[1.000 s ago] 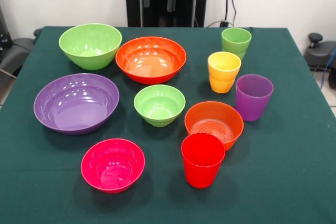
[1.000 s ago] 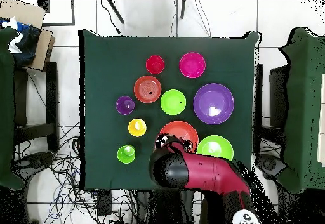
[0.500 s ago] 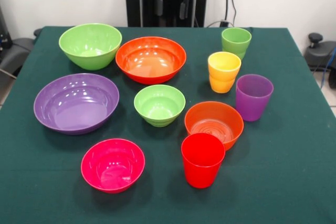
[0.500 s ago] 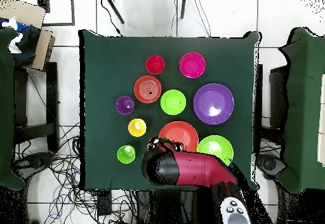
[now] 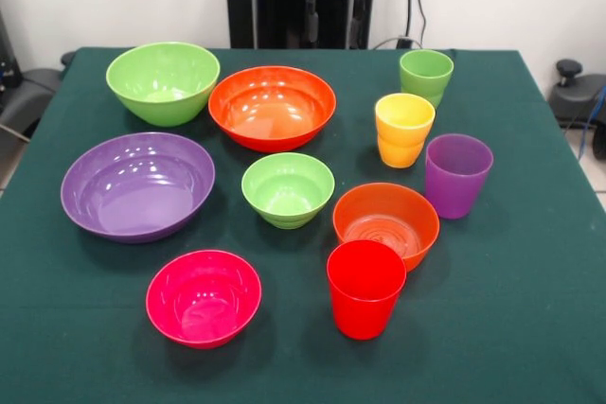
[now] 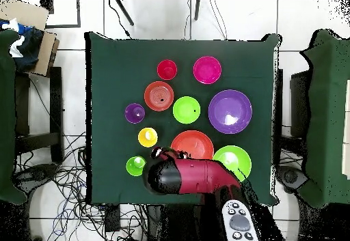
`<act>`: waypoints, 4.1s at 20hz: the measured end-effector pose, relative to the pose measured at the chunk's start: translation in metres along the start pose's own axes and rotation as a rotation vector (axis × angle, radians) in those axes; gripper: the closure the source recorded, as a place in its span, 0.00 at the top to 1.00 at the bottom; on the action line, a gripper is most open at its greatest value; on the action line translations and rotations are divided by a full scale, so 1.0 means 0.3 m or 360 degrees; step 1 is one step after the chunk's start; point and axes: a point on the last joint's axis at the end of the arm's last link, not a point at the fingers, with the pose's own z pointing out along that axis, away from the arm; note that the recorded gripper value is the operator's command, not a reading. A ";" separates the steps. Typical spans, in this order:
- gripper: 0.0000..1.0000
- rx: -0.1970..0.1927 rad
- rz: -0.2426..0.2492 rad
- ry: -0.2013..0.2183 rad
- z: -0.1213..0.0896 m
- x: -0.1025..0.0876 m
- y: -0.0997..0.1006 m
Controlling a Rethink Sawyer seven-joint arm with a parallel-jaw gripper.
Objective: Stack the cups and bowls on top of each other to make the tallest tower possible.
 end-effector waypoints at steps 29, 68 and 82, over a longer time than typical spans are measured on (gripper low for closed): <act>1.00 0.0045 -0.0067 -0.0010 0.065 -0.034 0.137; 1.00 0.0126 0.0046 -0.0106 0.176 -0.103 0.190; 1.00 0.0114 0.0063 -0.0089 0.194 -0.092 0.248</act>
